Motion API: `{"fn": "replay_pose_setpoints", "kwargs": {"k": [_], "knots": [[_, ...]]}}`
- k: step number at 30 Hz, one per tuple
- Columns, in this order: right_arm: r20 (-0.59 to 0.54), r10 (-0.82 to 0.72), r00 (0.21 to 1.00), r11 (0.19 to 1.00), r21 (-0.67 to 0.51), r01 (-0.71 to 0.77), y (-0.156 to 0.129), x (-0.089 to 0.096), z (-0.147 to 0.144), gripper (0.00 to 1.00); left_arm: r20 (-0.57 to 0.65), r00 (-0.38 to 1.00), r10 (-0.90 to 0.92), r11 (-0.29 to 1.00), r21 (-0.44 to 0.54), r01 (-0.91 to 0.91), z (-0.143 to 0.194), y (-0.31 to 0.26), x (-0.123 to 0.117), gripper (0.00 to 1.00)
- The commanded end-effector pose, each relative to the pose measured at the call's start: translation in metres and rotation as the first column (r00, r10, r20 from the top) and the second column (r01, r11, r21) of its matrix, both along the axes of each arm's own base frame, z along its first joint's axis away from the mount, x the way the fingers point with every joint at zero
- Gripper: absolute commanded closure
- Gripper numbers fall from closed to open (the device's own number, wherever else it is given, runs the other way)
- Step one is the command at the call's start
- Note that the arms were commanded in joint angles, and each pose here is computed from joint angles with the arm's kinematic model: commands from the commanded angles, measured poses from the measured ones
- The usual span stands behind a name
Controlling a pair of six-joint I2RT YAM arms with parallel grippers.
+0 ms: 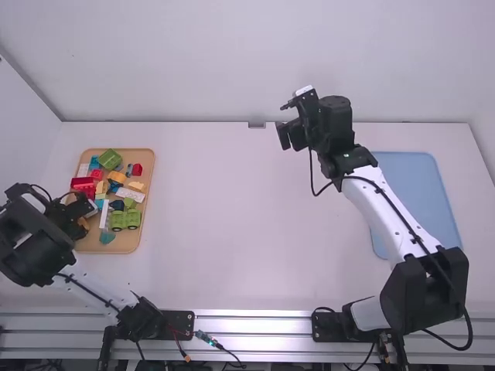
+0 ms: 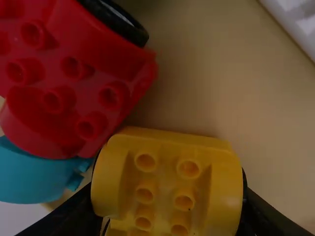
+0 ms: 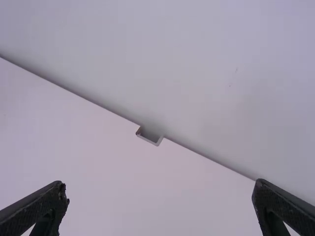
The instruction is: Assemble lego blocks to make yellow taxi
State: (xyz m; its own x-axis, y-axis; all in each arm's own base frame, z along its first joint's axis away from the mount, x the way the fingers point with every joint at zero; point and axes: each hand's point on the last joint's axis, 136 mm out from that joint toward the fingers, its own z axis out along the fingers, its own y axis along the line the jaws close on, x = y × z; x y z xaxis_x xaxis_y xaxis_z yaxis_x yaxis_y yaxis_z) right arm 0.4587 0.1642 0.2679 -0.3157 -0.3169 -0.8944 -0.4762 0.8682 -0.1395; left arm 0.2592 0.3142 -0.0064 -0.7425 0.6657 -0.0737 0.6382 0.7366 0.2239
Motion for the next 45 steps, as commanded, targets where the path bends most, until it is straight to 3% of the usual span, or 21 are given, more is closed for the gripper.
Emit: {"fn": "replay_pose_setpoints", "kwargs": {"k": [1, 15, 23, 27, 30, 37, 40, 45], "knots": [[0.023, 0.001, 1.0, 1.0, 0.013, -0.001, 0.002, 0.003, 0.013, 0.01, -0.027, 1.0, -0.017, 0.997, -0.073, 0.015, -0.025, -0.018, -0.001, 0.41], [0.025, 0.001, 1.0, 1.0, 0.013, -0.002, 0.002, 0.003, 0.013, 0.01, -0.074, 0.997, -0.007, 0.999, -0.033, 0.005, -0.017, -0.025, 0.012, 0.52], [0.027, 0.003, 1.0, 1.0, 0.007, -0.004, 0.002, 0.003, 0.013, 0.01, -0.103, 0.994, -0.022, 0.99, -0.138, 0.007, 0.019, -0.037, 0.018, 0.48], [0.025, 0.003, 1.0, 1.0, 0.006, -0.004, 0.002, 0.002, 0.013, 0.0, -0.073, 0.995, 0.066, 0.978, -0.192, -0.079, 0.043, -0.039, 0.028, 0.48], [0.019, 0.003, 1.0, 1.0, 0.004, -0.004, 0.001, 0.002, 0.011, 0.01, -0.037, 0.99, 0.139, 0.964, -0.225, -0.144, 0.066, -0.038, 0.041, 0.53], [0.02, 0.004, 1.0, 1.0, 0.004, -0.004, 0.002, 0.002, 0.011, 0.01, 0.059, 0.993, 0.097, 0.936, -0.344, -0.071, 0.103, -0.065, 0.069, 0.57], [0.023, 0.002, 1.0, 1.0, 0.006, -0.003, 0.001, 0.002, 0.012, 0.01, 0.095, 0.992, 0.089, 0.912, -0.408, -0.043, 0.122, -0.088, 0.087, 0.66], [0.023, -0.001, 1.0, 1.0, 0.003, 0.001, 0.0, 0.003, 0.012, 0.01, 0.086, 0.986, 0.14, 0.901, -0.424, -0.091, 0.138, -0.117, 0.117, 0.75]]}}
